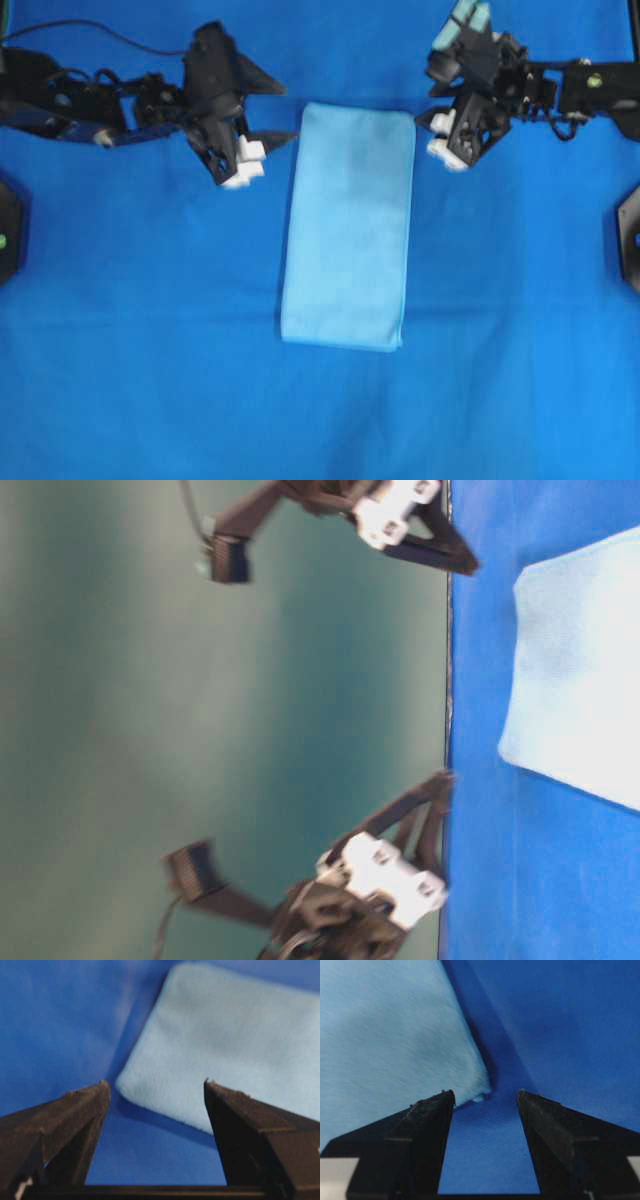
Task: Fold the light blue towel.
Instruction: 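Move both grippers to the strip's top corners and pinch them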
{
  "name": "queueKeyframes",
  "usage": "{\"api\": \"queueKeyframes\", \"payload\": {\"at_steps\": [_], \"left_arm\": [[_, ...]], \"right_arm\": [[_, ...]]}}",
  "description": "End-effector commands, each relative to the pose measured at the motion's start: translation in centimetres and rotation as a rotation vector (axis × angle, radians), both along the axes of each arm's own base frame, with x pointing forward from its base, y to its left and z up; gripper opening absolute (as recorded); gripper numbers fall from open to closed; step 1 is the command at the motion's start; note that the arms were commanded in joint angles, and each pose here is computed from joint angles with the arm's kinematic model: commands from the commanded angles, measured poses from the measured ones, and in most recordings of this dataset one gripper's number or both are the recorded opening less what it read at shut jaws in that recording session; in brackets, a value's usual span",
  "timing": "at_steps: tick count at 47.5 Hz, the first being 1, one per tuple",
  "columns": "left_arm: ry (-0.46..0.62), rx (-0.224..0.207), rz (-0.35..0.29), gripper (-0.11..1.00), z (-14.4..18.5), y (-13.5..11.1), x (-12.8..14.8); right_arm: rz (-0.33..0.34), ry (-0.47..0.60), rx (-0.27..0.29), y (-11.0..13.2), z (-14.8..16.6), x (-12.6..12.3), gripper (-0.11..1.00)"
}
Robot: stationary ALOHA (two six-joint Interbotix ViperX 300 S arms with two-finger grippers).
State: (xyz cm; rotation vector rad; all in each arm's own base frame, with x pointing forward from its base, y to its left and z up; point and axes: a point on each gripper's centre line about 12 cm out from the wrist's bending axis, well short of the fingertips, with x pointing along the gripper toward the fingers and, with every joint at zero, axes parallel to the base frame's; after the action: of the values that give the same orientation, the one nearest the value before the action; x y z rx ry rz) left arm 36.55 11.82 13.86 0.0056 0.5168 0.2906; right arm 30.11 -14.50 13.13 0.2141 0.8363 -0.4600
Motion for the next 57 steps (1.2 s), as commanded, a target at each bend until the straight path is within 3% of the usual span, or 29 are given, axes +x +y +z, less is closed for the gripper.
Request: {"api": "queueKeyframes", "payload": {"at_steps": [1, 13, 29, 34, 43, 50, 57], "left_arm": [[-0.013, 0.004, 0.003, 0.73, -0.3, 0.7, 1.6], [0.026, -0.008, 0.020, 0.73, -3.7, 1.9, 3.0], [0.056, -0.026, 0.060, 0.69, -5.3, 3.3, 2.6], [0.065, -0.026, 0.060, 0.51, -5.7, 3.3, 2.5], [0.075, -0.022, 0.055, 0.04, -6.0, 3.3, 2.4], [0.074, -0.017, 0.052, 0.04, -5.9, 3.3, 2.4], [0.063, 0.026, 0.031, 0.04, -4.7, 3.3, 2.6]], "right_arm": [[0.014, -0.032, -0.007, -0.3, 0.0, 1.1, 0.58], [0.015, -0.046, 0.009, -1.1, -1.9, 2.0, 0.58], [-0.001, -0.011, 0.023, -2.2, -3.6, 2.3, 0.58], [0.010, -0.010, 0.014, -2.2, -3.6, 2.4, 0.51], [0.016, 0.003, 0.011, -2.2, -3.7, 2.2, 0.04], [0.014, 0.000, 0.011, -2.2, -3.6, 2.3, 0.04], [0.005, -0.005, 0.004, -2.4, -3.0, 2.4, 0.04]]}}
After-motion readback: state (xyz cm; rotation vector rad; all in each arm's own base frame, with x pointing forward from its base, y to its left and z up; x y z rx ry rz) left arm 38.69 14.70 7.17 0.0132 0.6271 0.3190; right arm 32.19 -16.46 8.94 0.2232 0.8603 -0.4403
